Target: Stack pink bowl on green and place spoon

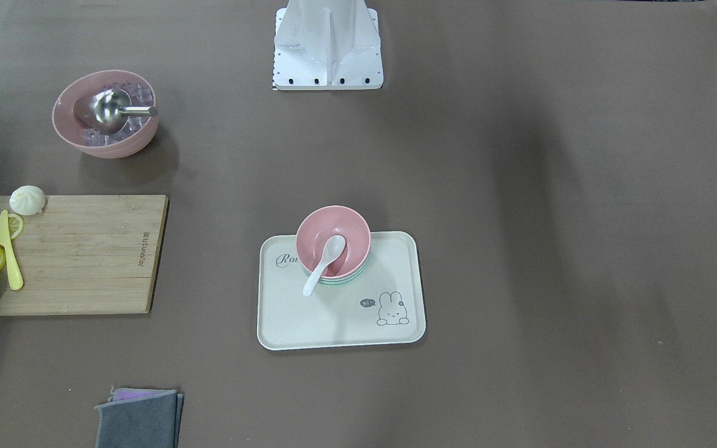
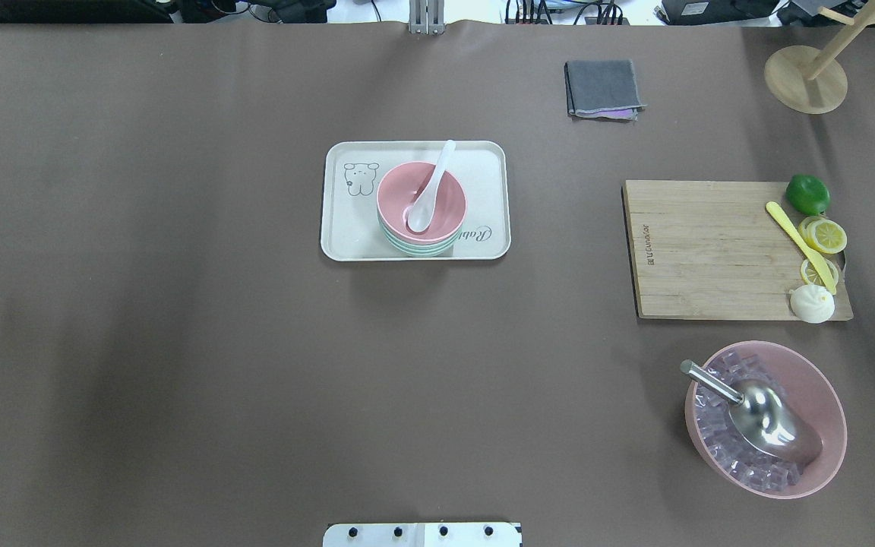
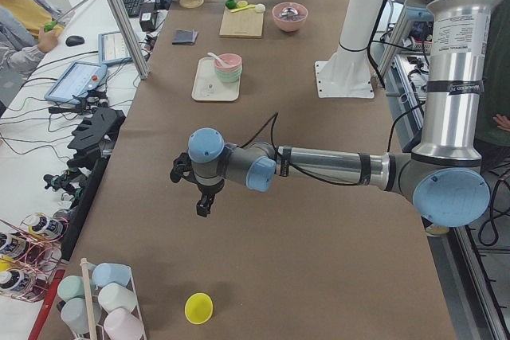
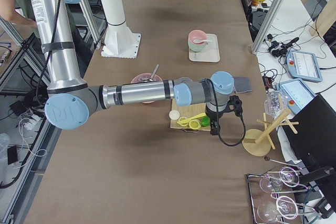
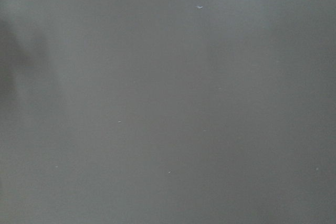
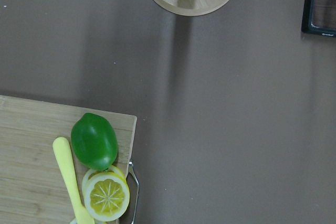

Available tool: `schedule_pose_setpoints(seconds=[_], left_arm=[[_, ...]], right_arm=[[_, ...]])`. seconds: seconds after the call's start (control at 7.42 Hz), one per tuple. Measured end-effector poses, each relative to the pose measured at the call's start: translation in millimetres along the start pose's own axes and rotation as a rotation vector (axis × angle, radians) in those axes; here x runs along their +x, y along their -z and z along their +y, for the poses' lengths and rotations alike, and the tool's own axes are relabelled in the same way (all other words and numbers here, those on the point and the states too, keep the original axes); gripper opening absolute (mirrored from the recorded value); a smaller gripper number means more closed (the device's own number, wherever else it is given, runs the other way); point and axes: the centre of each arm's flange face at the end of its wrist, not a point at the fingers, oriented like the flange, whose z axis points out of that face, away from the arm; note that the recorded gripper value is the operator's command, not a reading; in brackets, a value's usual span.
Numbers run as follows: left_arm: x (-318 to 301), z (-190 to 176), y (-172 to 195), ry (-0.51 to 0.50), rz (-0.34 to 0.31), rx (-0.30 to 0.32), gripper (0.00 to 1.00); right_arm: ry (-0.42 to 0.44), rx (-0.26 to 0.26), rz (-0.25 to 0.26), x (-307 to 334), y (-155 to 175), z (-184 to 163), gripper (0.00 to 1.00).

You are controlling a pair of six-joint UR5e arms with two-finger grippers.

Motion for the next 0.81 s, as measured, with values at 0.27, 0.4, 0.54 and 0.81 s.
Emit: schedule_pose_setpoints(seconds=[0.27,0.4,0.54,0.81], left_arm=[[-4.6,-0.5,-1.0,0.006,-0.005,-0.007,0.98],[-4.5,-1.9,0.7,0.006,-0.012,-0.004,0.98],[-3.6,-2.2,3.1,0.004,-0.02,0.001,0.98],[-6.5,1.2,0.4,0.01,-0.025,-0.005,0.98]], right_arm=[[0.006,-0.003,-0.001,-2.0,-2.8,0.3,1.0],[0.009,-0.005,-0.002,-4.8,-4.1,-0.5,1.0],[0.013,-0.009,-0.003,-7.5,-6.7,-1.5,1.0],[0.014,-0.015,-0.005,-7.9,-10.4,-0.3,1.0]])
